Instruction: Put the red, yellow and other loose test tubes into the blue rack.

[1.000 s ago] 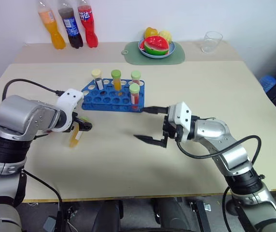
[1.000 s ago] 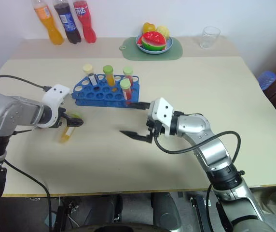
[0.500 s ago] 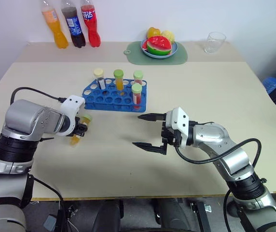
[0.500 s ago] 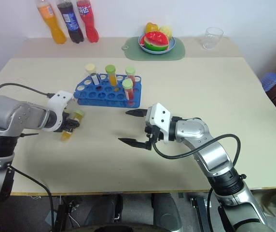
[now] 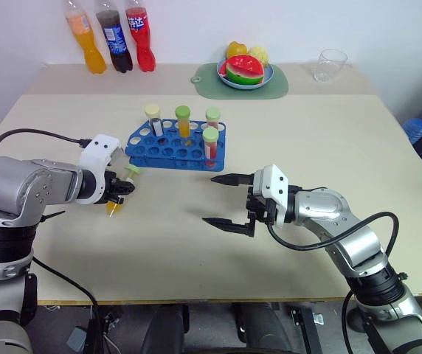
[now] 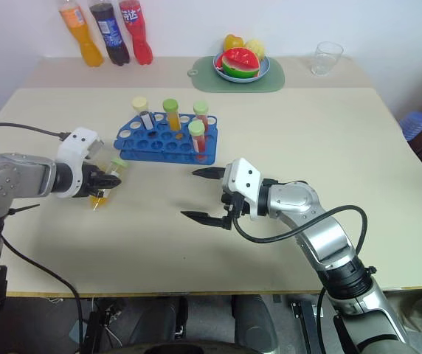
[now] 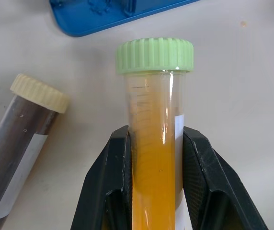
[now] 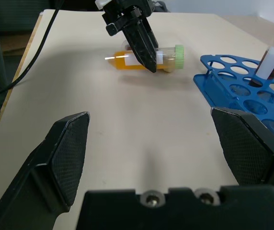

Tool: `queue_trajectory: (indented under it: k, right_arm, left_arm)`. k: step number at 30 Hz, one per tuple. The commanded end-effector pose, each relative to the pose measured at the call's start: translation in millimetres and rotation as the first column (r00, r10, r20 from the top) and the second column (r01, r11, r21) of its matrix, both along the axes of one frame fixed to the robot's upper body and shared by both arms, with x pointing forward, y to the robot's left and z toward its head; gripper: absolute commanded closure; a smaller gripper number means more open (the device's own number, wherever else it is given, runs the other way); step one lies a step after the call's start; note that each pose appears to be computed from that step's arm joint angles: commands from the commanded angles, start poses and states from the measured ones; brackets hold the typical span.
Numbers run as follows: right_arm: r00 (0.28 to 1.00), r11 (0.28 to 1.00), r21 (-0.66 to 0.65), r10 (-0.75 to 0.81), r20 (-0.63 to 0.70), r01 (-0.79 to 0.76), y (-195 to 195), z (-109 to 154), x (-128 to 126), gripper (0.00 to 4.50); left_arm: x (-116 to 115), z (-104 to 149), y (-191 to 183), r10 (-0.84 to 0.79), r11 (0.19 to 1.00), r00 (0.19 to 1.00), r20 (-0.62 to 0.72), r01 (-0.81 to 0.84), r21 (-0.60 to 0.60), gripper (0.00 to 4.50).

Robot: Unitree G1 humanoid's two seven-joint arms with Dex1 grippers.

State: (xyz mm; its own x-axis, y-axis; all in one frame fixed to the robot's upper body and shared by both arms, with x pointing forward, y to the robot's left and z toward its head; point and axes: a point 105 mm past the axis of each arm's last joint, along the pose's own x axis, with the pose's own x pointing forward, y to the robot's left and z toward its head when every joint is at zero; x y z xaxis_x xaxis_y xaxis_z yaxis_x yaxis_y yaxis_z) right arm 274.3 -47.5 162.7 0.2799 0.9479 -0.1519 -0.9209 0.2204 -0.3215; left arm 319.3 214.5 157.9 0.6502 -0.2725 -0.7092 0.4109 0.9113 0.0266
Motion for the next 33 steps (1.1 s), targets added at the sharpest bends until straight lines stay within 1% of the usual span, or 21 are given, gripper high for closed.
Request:
queue_trajectory:
  k: [1,6,7,8,9,10,12,16,26,28,31,33]
  right_arm:
    - [0.999,1.000,0.018,0.013,0.033,-0.013,2.1,8.6,-3.5,0.00]
    - [0.999,1.000,0.018,0.013,0.033,-0.013,2.1,8.6,-3.5,0.00]
    - [0.998,0.997,0.032,-0.066,0.002,0.066,-4.4,-1.3,5.4,0.00]
    - [0.992,0.991,0.039,-0.124,-0.022,0.125,-9.7,-9.4,11.4,0.00]
    - [0.986,0.985,0.042,-0.163,-0.038,0.165,-13.4,-15.0,15.1,0.00]
    - [0.980,0.980,0.045,-0.191,-0.049,0.193,-16.4,-19.1,15.9,0.00]
    - [0.977,0.977,0.047,-0.204,-0.054,0.207,-17.5,-21.0,14.9,0.00]
    - [0.976,0.976,0.048,-0.208,-0.058,0.211,-17.5,-22.3,15.0,0.00]
    - [0.977,0.977,0.056,-0.203,-0.063,0.206,-14.0,-23.0,17.5,0.00]
    - [0.977,0.977,0.059,-0.202,-0.063,0.206,-12.8,-22.8,18.4,0.00]
    - [0.977,0.976,0.064,-0.204,-0.060,0.207,-11.7,-22.1,19.7,0.00]
    - [0.977,0.976,0.065,-0.205,-0.059,0.209,-11.1,-21.8,20.6,0.00]
  left_arm:
    - [2.1,12.3,2.8,0.004,1.000,0.998,0.059,-0.005,0.009,3.70]
    - [2.1,12.3,2.8,0.004,1.000,0.998,0.059,-0.004,0.009,3.70]
    - [36.6,27.4,-43.6,-0.021,0.998,0.894,0.447,0.044,-0.042,3.70]
    - [43.0,52.7,-73.8,0.060,0.988,0.719,0.692,0.054,-0.142,3.70]
    - [37.8,73.3,-87.9,0.169,0.968,0.559,0.812,0.059,-0.242,3.70]
    - [32.7,83.4,-82.9,0.243,0.953,0.458,0.855,0.053,-0.299,3.70]
    - [32.5,82.2,-70.5,0.262,0.952,0.408,0.875,0.040,-0.304,3.70]
    - [30.8,85.4,-68.5,0.260,0.954,0.350,0.900,0.051,-0.296,3.70]
    - [34.6,86.4,-77.2,0.253,0.959,0.280,0.926,0.051,-0.278,3.70]
    - [38.5,78.6,-83.2,0.237,0.963,0.275,0.932,0.058,-0.262,3.70]
    - [46.4,67.0,-92.5,0.257,0.954,0.279,0.925,0.081,-0.289,3.70]
    - [50.0,63.8,-96.1,0.268,0.949,0.274,0.924,0.093,-0.302,3.70]
